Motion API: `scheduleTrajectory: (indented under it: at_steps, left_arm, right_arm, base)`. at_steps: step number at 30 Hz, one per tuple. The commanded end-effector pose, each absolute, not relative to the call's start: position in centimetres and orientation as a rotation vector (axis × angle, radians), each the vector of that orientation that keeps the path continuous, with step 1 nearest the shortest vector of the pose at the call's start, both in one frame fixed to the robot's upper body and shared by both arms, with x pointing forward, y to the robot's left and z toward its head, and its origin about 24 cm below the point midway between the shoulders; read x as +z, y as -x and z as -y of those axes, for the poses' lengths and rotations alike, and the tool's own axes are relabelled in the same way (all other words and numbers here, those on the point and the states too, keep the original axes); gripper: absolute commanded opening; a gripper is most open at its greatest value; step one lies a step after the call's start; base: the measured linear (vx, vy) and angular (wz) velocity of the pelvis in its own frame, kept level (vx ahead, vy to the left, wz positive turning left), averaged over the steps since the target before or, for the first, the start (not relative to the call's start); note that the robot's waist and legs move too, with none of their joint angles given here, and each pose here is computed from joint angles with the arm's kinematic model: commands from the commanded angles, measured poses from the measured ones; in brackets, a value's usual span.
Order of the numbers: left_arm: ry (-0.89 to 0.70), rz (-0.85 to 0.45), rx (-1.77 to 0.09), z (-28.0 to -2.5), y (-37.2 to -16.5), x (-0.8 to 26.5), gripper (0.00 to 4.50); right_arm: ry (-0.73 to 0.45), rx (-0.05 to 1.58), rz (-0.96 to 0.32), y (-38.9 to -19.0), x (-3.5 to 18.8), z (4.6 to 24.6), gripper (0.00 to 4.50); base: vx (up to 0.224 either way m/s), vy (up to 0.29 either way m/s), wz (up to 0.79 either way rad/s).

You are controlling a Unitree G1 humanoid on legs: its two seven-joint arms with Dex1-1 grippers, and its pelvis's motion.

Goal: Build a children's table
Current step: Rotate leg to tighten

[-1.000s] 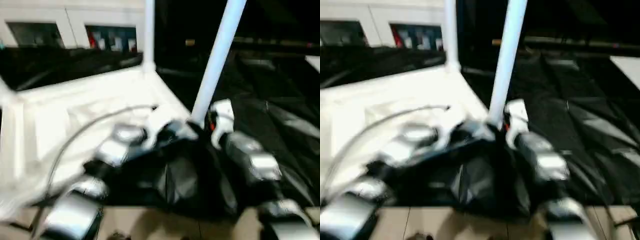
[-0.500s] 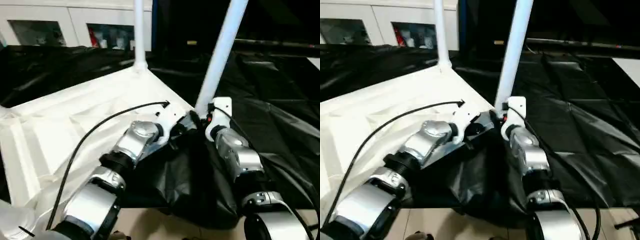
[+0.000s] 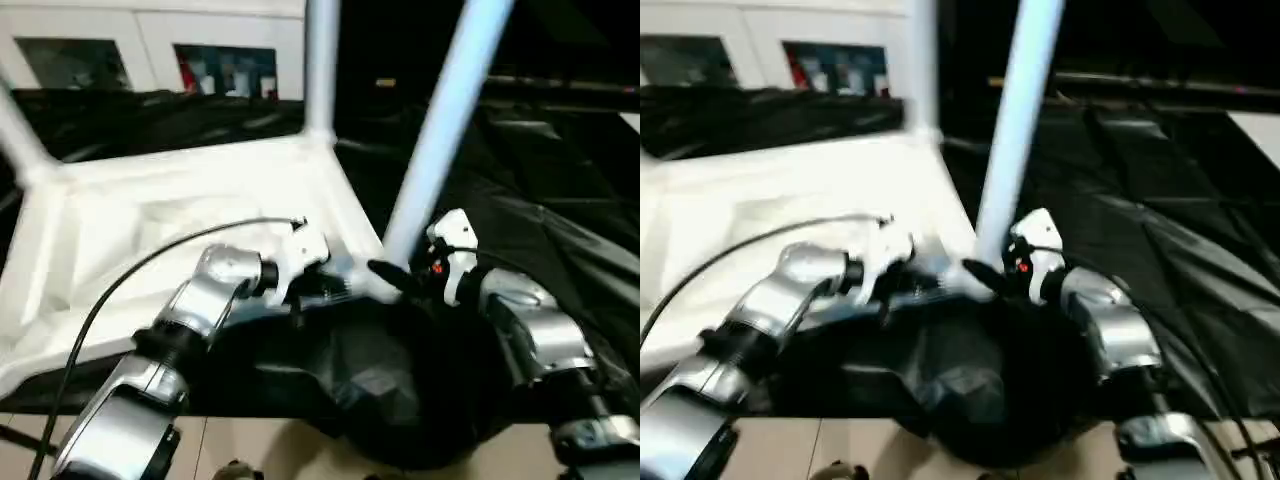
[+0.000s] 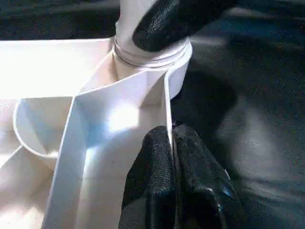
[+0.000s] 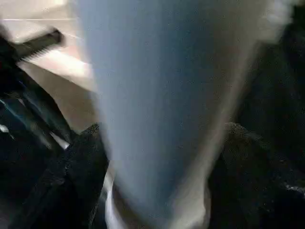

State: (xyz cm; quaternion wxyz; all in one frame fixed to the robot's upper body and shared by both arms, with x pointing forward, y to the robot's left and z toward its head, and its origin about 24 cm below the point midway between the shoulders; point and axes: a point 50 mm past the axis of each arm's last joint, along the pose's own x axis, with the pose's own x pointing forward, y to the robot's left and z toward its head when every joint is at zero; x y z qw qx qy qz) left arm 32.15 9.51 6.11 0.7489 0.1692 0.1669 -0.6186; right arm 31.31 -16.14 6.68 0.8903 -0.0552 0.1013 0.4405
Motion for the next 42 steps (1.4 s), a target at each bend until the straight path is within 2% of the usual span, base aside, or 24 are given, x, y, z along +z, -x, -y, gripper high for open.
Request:
scheduleTrajectory:
  at_steps: [1,7,8,11,14,16,17,21,22,26,29,31,33,35,39,40,42]
  left_arm:
    - [-0.313,-0.376,-1.425,-9.4,-31.1,5.6,0.00]
    - [-0.300,-0.393,-1.431,-10.1,-30.4,5.3,0.00]
    - [-0.300,-0.393,-1.431,-10.1,-30.4,5.3,0.00]
    - [-0.295,-0.393,-1.427,-10.1,-30.3,5.4,0.00]
    - [-0.291,-0.394,-1.425,-10.2,-30.2,5.6,0.00]
    - [-0.291,-0.394,-1.424,-10.2,-30.2,5.6,0.00]
    - [-0.290,-0.395,-1.423,-10.2,-30.2,5.6,0.00]
    - [-0.288,-0.400,-1.422,-10.2,-30.1,5.6,0.00]
    - [-0.286,-0.401,-1.420,-10.3,-30.1,5.6,0.00]
    - [-0.279,-0.399,-1.401,-10.3,-30.2,5.7,0.00]
    - [-0.277,-0.399,-1.334,-10.1,-30.8,5.7,0.00]
    - [-0.281,-0.398,-1.246,-9.7,-31.7,5.5,0.00]
    - [-0.302,-0.408,-1.121,-8.9,-32.9,5.3,0.00]
    - [-0.308,-0.410,-1.048,-8.2,-33.6,5.3,0.00]
    - [-0.291,-0.406,-0.908,-5.9,-35.0,5.7,0.00]
    - [-0.292,-0.405,-0.906,-5.9,-35.0,5.7,0.00]
    - [-0.305,-0.394,-0.881,-4.3,-35.3,6.0,0.00]
  right_arm:
    - [0.116,0.974,-0.224,-30.6,6.7,16.6,3.72]
    - [0.098,1.052,-0.264,-29.7,6.6,16.6,3.72]
    - [0.098,1.052,-0.264,-29.7,6.6,16.6,3.45]
    - [0.097,1.058,-0.274,-29.7,6.5,16.6,3.34]
    - [0.093,1.069,-0.282,-29.7,6.5,16.6,2.96]
    - [0.090,1.074,-0.285,-29.7,6.6,16.6,2.86]
    - [0.088,1.076,-0.287,-29.6,6.6,16.6,2.61]
    - [0.079,1.083,-0.295,-29.7,6.6,16.6,2.42]
    - [0.076,1.086,-0.299,-29.7,6.5,16.6,2.25]
    - [0.058,1.086,-0.300,-29.8,6.3,16.4,2.18]
    - [0.016,1.028,-0.286,-30.2,6.1,16.2,2.13]
    - [0.032,0.907,-0.306,-31.0,5.4,16.1,2.12]
    - [0.064,0.700,-0.342,-32.2,4.2,16.0,2.11]
    - [0.031,0.582,-0.360,-32.8,3.8,15.7,2.06]
    - [-0.038,0.354,-0.397,-33.7,2.9,14.2,2.03]
    - [-0.038,0.351,-0.398,-33.8,2.9,14.2,2.03]
    - [-0.040,0.293,-0.410,-34.1,2.6,12.7,2.03]
  base:
    - [0.000,0.000,0.00]
    - [0.000,0.000,0.00]
    - [0.000,0.000,0.00]
    - [0.000,0.000,0.00]
    - [0.000,0.000,0.00]
    - [0.000,0.000,0.00]
    - [0.000,0.000,0.00]
    - [0.000,0.000,0.00]
    - [0.000,0.000,0.00]
    - [0.000,0.000,0.00]
    - [0.000,0.000,0.00]
    - [0.000,0.000,0.00]
    - [0.000,0.000,0.00]
    - [0.000,0.000,0.00]
    - [0.000,0.000,0.00]
    - [0.000,0.000,0.00]
    - [0.000,0.000,0.00]
